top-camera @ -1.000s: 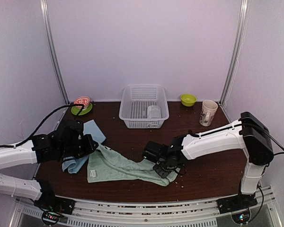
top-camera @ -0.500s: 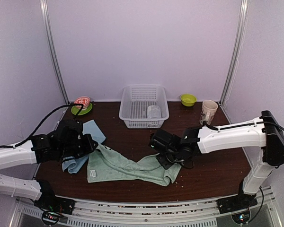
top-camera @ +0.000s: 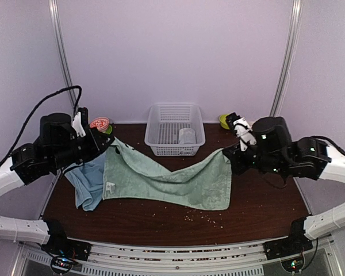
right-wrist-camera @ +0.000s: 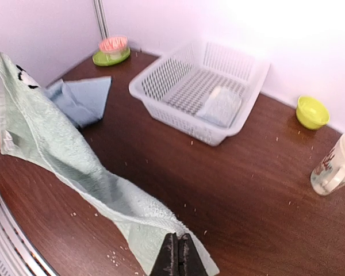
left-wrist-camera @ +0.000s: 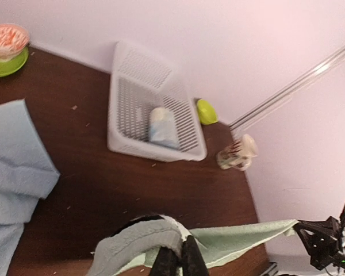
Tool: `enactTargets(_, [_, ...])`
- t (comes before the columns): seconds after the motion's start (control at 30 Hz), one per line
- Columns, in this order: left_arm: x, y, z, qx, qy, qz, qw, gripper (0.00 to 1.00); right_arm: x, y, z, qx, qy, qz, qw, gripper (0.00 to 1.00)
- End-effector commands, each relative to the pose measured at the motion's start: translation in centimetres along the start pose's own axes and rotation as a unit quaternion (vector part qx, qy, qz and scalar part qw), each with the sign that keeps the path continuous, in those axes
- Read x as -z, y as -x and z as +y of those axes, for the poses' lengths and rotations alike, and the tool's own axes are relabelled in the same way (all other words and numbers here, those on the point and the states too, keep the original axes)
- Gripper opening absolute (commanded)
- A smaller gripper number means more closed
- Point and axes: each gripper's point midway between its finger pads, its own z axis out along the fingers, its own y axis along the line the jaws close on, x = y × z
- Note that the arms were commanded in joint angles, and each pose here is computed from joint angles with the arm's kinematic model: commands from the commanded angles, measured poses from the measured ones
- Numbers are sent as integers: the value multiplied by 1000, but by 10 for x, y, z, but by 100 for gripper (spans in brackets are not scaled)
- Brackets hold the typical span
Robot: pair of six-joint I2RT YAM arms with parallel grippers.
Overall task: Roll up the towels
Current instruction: Flatten out the towel at the center of the board.
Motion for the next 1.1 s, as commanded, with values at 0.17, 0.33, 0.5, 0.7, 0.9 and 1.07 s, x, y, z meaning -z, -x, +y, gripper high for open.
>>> enactTargets(0.17, [46, -2, -58, -32, -157, 46, 986, 0, 78, 21, -25, 26, 39, -87, 995, 0])
enactTargets(0.33, [68, -30, -47, -18, -169, 96, 981, 0, 114, 14, -23, 20, 99, -104, 989, 0])
enactTargets(0.5, [61, -64, -24, 8, -137, 141, 980, 0, 120, 4, -21, 9, 117, -97, 988, 0])
enactTargets(0.7, [13, -89, 6, 18, -65, 148, 987, 41, 72, -25, -29, -6, 59, -56, 997, 0])
enactTargets(0.9, [-31, -99, 38, -79, 25, 167, 982, 80, 20, -62, -34, -36, 40, -5, 999, 0])
enactTargets(1.07, [-46, -118, 48, -185, 33, 211, 959, 82, 3, -74, -39, -31, 27, 17, 999, 0])
